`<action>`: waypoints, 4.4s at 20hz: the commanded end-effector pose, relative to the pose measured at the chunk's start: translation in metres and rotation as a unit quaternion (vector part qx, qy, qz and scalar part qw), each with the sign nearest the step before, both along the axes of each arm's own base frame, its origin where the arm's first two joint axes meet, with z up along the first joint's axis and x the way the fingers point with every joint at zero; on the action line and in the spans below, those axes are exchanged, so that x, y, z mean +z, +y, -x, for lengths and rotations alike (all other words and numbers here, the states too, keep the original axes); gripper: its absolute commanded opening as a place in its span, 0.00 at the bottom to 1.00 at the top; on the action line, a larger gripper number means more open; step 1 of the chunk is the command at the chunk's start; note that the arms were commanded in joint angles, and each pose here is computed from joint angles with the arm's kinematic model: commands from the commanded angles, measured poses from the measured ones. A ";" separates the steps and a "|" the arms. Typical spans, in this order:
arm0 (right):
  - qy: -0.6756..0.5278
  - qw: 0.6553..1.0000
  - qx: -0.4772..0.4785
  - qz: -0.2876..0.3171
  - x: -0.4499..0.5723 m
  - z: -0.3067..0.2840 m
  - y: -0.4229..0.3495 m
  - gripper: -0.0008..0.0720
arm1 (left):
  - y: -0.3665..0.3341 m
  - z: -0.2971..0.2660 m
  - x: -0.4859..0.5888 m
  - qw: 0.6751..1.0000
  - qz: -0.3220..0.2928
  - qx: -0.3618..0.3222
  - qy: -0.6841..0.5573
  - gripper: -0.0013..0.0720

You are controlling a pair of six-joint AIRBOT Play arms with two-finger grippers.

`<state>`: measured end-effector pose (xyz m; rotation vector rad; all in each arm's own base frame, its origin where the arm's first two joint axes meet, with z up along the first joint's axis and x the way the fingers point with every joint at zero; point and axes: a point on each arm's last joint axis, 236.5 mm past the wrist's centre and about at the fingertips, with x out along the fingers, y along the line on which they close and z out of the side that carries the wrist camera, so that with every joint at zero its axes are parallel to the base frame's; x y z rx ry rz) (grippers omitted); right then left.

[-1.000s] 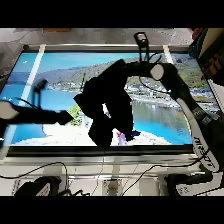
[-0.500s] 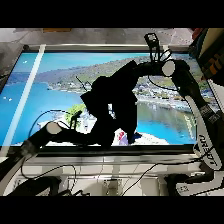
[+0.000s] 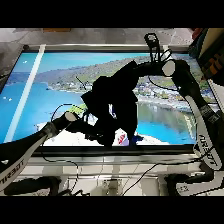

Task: Fold the clothes and pants, and hang the long-sleeved shirts on hangers.

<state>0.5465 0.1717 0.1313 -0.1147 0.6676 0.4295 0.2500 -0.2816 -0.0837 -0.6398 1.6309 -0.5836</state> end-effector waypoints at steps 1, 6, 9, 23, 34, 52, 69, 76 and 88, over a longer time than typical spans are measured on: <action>0.000 1.000 0.000 0.000 0.000 0.000 0.000 0.04 | -0.004 0.017 0.003 0.998 0.011 -0.041 0.035 0.59; 0.000 1.000 0.000 -0.001 0.001 0.000 0.000 0.04 | 0.001 0.020 0.002 0.998 0.003 -0.040 0.048 0.63; 0.002 1.000 0.000 -0.001 0.000 0.001 0.000 0.04 | 0.006 0.012 0.003 0.998 0.006 -0.018 0.054 0.96; 0.025 1.000 0.008 0.001 -0.008 0.009 0.003 0.04 | -0.006 0.042 0.003 0.976 0.043 0.007 0.213 0.30; 0.037 0.999 0.011 0.004 -0.012 0.014 0.003 0.04 | 0.025 -0.037 0.020 0.987 0.019 -0.153 -0.040 0.02; 0.049 0.999 0.014 0.009 -0.016 0.018 0.002 0.04 | 0.003 0.007 -0.010 0.764 0.048 -0.587 -0.263 0.87; -0.028 1.000 -0.012 -0.001 0.015 -0.008 -0.008 0.04 | 0.002 -0.067 0.032 0.784 0.033 -0.516 -0.342 0.03; -0.158 0.974 -0.145 -0.068 0.150 -0.043 -0.117 0.04 | 0.210 -0.251 0.212 0.771 -0.201 -0.201 -0.570 0.03; -0.053 0.933 -0.341 -0.103 0.153 0.025 -0.301 0.04 | 0.472 -0.248 0.384 0.646 -0.264 0.301 -0.650 0.03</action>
